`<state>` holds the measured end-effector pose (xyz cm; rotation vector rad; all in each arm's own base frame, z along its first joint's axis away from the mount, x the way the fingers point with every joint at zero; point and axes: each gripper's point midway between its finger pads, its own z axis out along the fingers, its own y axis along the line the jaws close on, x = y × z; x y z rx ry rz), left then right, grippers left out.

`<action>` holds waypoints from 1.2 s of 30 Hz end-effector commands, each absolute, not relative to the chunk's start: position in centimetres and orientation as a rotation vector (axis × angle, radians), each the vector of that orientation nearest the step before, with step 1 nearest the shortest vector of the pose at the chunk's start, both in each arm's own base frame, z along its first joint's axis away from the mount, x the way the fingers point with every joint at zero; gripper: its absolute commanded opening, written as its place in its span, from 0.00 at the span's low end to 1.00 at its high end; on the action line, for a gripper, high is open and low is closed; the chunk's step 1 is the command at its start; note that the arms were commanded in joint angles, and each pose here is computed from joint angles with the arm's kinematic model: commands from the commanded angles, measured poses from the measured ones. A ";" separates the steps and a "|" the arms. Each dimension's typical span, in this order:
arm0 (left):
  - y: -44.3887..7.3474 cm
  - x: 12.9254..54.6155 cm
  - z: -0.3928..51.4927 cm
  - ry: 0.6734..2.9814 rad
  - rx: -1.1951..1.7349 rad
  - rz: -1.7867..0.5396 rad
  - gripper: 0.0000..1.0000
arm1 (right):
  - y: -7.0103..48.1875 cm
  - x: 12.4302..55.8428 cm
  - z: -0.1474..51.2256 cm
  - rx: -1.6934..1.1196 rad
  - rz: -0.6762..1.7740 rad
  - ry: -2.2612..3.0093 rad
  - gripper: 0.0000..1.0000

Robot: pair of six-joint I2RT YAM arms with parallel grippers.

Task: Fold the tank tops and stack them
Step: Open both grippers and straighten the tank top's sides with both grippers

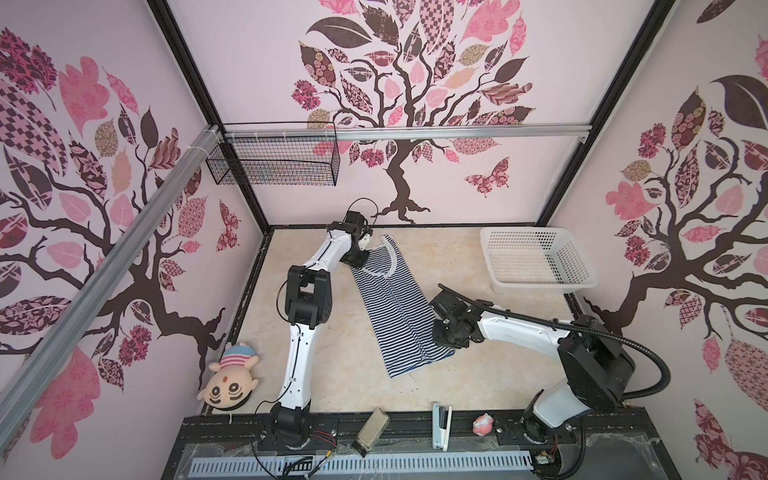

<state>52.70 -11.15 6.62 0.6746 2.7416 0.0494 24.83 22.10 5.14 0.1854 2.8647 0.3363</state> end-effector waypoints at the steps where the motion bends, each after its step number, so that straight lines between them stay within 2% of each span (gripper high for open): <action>1: -11.5 51.6 12.7 2.625 0.613 -0.047 0.29 | 22.0 26.4 7.6 0.174 0.297 2.800 0.34; 9: -13.9 43.3 9.9 2.712 0.726 -0.156 0.29 | 23.3 28.0 5.9 0.081 0.250 2.826 0.33; 19: -15.5 39.0 5.3 2.803 0.706 -0.337 0.29 | 23.5 27.5 2.3 0.058 0.227 2.888 0.29; 29: -15.4 38.8 2.8 2.849 0.729 -0.333 0.29 | 22.9 25.1 0.4 0.131 0.280 2.935 0.29; 36: -12.3 41.3 0.2 2.909 0.736 0.002 0.28 | 23.3 24.3 0.8 0.161 0.361 2.929 0.29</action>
